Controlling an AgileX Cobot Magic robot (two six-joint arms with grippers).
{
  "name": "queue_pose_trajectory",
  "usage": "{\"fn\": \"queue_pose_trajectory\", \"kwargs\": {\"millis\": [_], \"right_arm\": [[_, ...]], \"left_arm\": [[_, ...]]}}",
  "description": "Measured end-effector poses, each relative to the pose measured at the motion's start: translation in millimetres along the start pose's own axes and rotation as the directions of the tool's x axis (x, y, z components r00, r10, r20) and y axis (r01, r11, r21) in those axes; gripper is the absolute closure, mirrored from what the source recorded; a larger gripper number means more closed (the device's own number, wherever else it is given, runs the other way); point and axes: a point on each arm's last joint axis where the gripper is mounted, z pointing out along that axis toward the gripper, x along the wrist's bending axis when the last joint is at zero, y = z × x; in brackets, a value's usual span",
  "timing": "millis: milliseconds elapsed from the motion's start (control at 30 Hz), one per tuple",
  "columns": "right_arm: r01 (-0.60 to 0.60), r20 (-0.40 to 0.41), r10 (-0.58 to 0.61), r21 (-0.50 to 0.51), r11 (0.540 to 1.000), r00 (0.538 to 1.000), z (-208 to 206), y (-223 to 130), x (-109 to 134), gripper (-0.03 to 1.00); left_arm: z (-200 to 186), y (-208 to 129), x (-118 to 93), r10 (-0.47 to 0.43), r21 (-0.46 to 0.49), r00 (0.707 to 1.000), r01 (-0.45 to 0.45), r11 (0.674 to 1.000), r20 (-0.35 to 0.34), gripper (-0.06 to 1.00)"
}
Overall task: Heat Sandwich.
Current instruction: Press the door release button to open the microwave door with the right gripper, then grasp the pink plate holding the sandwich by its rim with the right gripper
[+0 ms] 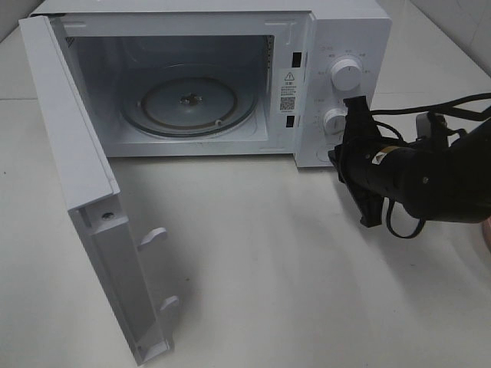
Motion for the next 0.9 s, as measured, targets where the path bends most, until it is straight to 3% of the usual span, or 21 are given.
{"fn": "queue_pose_trajectory", "kwargs": {"millis": [300, 433, 467, 567, 600, 633, 667, 733, 767, 800, 900], "right_arm": [[0.178, 0.123, -0.19, 0.104, 0.979, 0.974, -35, 1, -3, 0.95], [0.384, 0.146, -0.419, 0.215, 0.898, 0.896, -52, -1, 0, 0.94], [0.384, 0.146, -0.419, 0.215, 0.898, 0.896, -52, -1, 0, 0.94], [0.578, 0.101, -0.629, 0.303, 0.758, 0.771, -63, -3, 3, 0.93], [0.578, 0.101, -0.629, 0.303, 0.758, 0.771, -63, -3, 3, 0.93], [0.622, 0.083, -0.674, 0.318, 0.716, 0.734, -65, -3, 3, 0.93], [0.689, 0.049, -0.745, 0.346, 0.637, 0.665, -70, -3, 5, 0.92], [0.738, 0.02, -0.802, 0.38, 0.558, 0.596, -74, -4, 4, 0.92], [0.738, 0.02, -0.802, 0.38, 0.558, 0.596, -74, -4, 4, 0.92], [0.778, -0.016, -0.85, 0.41, 0.475, 0.527, -79, -5, 4, 0.91], [0.807, -0.057, -0.891, 0.453, 0.38, 0.451, -85, -6, 3, 0.9]], "left_arm": [[0, 0, 0, 0.0, 0.0, 1.0, 0.0, 1.0, 0.0, -0.05], [0, 0, 0, 0.0, 0.0, 1.0, 0.0, 1.0, 0.0, -0.05], [0, 0, 0, 0.0, 0.0, 1.0, 0.0, 1.0, 0.0, -0.05], [0, 0, 0, 0.0, 0.0, 1.0, 0.0, 1.0, 0.0, -0.05], [0, 0, 0, 0.0, 0.0, 1.0, 0.0, 1.0, 0.0, -0.05], [0, 0, 0, 0.0, 0.0, 1.0, 0.0, 1.0, 0.0, -0.05], [0, 0, 0, 0.0, 0.0, 1.0, 0.0, 1.0, 0.0, -0.05], [0, 0, 0, 0.0, 0.0, 1.0, 0.0, 1.0, 0.0, -0.05], [0, 0, 0, 0.0, 0.0, 1.0, 0.0, 1.0, 0.0, -0.05], [0, 0, 0, 0.0, 0.0, 1.0, 0.0, 1.0, 0.0, -0.05], [0, 0, 0, 0.0, 0.0, 1.0, 0.0, 1.0, 0.0, -0.05]]}}
